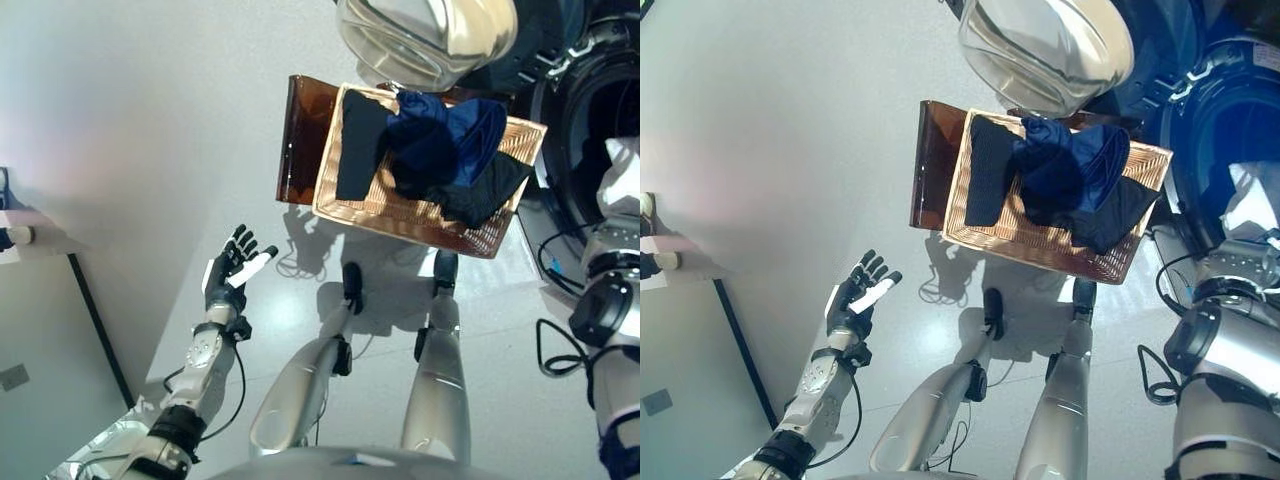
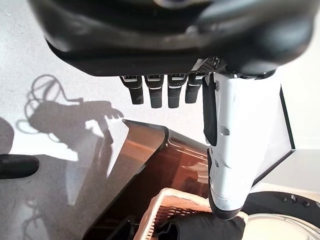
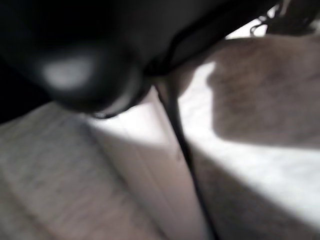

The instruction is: Pick up the clothes and place them into the washing machine

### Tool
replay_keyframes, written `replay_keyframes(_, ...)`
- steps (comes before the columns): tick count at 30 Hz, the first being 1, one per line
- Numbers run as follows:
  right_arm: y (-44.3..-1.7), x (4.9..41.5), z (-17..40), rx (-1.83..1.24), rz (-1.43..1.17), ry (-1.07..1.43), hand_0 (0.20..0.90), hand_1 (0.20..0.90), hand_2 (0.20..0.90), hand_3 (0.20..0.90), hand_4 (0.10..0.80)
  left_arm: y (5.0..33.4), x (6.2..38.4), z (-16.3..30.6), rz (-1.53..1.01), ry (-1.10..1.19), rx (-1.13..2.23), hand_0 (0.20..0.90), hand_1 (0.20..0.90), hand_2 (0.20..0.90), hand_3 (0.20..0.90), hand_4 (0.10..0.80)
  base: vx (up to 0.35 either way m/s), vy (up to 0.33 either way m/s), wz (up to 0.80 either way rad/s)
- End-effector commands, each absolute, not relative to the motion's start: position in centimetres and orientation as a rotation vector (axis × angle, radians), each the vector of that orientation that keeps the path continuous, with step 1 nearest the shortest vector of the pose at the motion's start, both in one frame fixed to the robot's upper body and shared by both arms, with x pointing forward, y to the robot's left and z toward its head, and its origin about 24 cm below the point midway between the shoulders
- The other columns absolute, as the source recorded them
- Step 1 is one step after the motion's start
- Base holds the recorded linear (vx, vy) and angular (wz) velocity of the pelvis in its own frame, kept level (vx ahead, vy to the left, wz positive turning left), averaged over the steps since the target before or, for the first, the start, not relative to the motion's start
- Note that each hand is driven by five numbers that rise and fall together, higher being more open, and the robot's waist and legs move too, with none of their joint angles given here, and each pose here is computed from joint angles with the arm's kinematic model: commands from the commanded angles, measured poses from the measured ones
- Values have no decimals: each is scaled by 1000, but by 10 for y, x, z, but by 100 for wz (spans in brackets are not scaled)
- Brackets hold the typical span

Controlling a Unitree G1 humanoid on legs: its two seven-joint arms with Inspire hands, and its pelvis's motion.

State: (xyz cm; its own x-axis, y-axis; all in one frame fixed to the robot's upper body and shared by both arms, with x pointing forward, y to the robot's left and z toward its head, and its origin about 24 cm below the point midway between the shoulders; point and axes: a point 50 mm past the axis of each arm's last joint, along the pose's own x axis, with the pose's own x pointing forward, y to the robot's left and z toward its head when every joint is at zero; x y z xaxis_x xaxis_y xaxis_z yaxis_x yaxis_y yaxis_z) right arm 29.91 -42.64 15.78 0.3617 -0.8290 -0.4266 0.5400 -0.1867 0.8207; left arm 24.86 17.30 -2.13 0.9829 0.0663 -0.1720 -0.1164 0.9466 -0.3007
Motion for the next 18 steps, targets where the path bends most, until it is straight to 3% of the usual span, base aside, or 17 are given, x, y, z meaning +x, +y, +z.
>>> replay_keyframes(1, -487, 226, 257, 918, -1378, -778, 200, 200, 200, 200, 300, 205, 234, -23, 220, 110, -325, 900, 900, 900, 900, 800, 22, -20, -4)
replay_keyframes(18, -479, 226, 297, 852, -1276, -937, 200, 200, 200, 200, 300, 210, 233, -25, 255, 112, -333, 900, 900, 900, 900, 800, 3, -1, -1)
